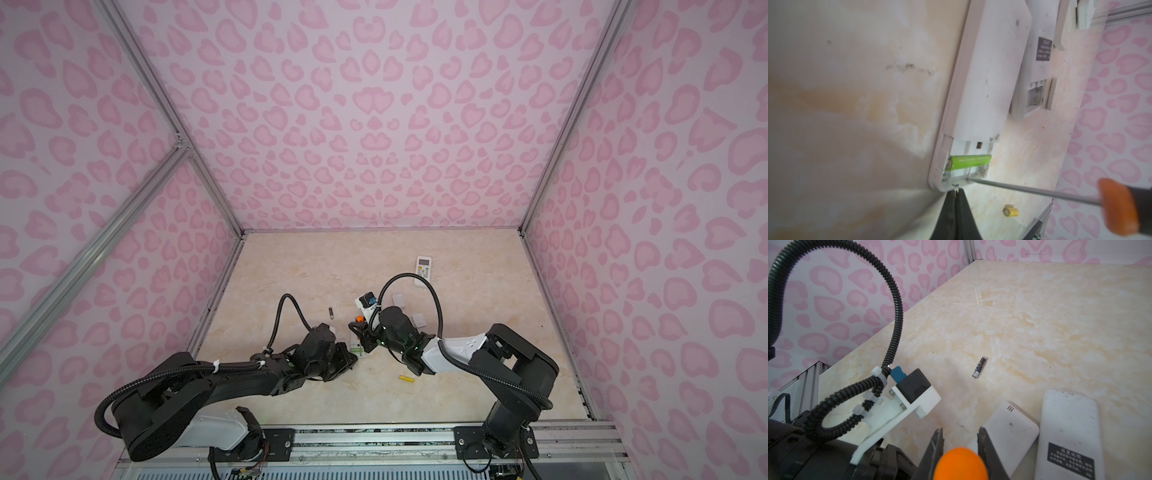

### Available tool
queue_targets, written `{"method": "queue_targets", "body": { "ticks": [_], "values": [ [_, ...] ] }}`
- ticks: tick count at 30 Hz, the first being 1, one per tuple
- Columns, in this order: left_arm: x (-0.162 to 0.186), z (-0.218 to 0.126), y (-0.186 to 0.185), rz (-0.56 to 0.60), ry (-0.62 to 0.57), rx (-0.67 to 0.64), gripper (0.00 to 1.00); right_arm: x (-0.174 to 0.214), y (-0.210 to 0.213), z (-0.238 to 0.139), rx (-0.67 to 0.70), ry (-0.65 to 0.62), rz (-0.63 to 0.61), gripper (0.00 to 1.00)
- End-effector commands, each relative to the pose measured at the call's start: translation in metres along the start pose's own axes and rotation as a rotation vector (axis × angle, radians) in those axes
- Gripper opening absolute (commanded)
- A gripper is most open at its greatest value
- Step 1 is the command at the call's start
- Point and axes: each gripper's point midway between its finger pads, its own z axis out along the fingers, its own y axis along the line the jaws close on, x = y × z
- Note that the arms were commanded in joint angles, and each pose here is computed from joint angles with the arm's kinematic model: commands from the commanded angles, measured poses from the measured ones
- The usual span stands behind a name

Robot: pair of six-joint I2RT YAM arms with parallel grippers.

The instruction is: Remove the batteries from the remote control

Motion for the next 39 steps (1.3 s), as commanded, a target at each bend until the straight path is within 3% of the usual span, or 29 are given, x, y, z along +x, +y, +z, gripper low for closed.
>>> {"method": "queue_targets", "body": {
  "ticks": [1, 13, 39],
  "values": [
    [-0.006, -0.005, -0.004, 0.028, -0.032, 0.017, 0.09, -0.007, 0.006, -0.004, -0.017, -0.034, -0.046, 0.0],
    [-0.014, -0.024, 0.008, 0.02, -0.075, 0.02, 0.09, -0.04, 0.027, 0.003, -0.069, -0.143, -0.152, 0.0],
    [-0.015, -0.024, 0.017, 0.028, -0.07, -0.01, 0.09, -0.011, 0.02, 0.025, -0.072, -0.073, -0.155, 0.0]
  ]
}}
